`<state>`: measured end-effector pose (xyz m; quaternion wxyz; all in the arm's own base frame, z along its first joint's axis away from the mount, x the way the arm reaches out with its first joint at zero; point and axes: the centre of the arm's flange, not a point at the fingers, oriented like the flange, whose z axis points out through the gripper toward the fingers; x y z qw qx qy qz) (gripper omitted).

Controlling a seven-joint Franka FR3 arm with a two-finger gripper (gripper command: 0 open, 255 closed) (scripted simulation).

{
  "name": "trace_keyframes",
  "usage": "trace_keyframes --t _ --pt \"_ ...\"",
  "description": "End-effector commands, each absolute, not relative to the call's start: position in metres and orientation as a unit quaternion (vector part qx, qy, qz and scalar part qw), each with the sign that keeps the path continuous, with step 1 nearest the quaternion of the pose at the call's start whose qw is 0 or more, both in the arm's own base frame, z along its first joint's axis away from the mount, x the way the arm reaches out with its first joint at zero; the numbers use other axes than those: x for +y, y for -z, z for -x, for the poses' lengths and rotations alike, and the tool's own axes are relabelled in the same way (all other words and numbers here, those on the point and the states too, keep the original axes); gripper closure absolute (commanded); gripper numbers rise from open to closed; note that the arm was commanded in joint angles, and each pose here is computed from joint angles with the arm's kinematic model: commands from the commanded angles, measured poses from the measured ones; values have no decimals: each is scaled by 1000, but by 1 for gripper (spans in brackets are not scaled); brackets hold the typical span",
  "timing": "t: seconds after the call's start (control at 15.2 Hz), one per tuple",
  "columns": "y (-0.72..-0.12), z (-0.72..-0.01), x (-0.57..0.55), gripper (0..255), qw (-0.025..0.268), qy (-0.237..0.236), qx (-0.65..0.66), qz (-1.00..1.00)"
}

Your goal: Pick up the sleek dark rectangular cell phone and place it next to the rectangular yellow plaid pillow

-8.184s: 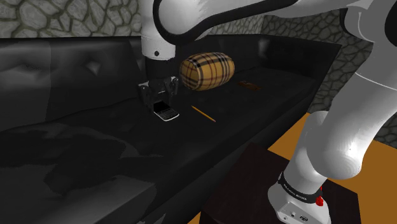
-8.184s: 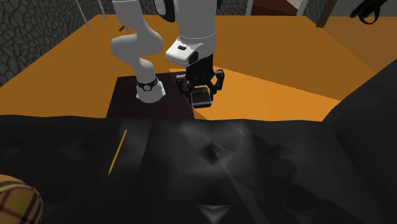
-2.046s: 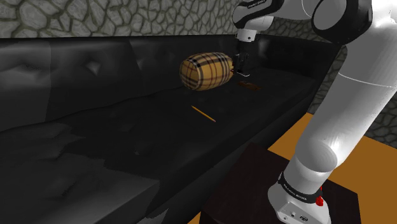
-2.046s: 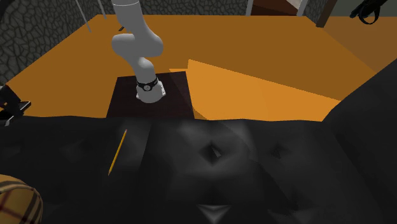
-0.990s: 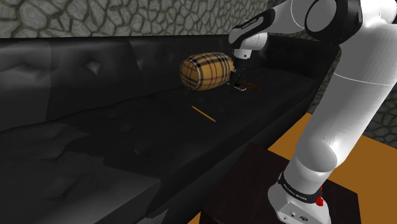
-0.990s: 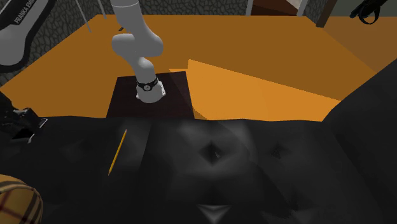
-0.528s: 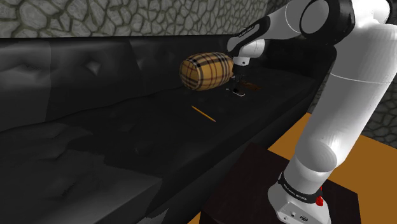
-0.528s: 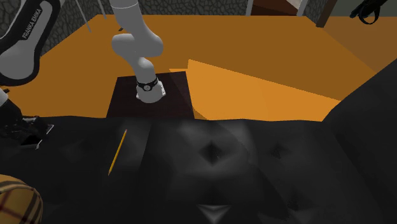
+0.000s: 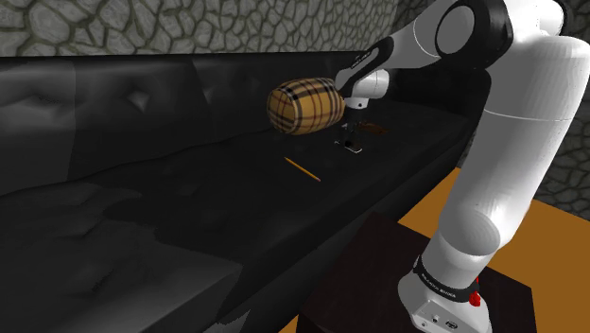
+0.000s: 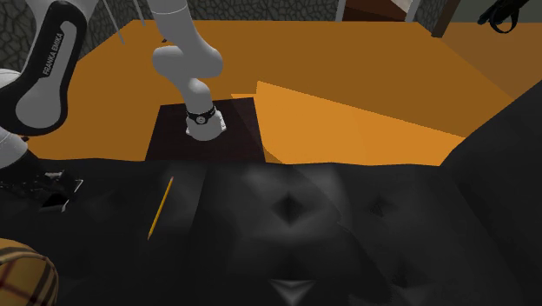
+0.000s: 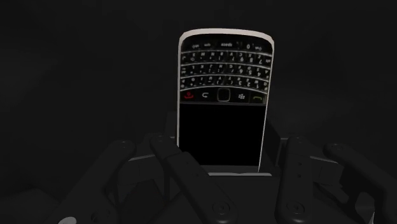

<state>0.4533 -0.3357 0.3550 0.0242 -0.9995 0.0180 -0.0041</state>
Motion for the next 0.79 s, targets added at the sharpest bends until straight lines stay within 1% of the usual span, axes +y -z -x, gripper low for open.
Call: trace_keyframes --t 0.0,0.46,0.53,0.73 --pt "-350 -455 -335 255 24 4 18 1000" --pt "-350 -455 -335 255 24 4 18 1000" --pt "-350 -455 -335 0 24 4 18 1000" --pt "-350 -455 -335 0 24 4 18 1000"
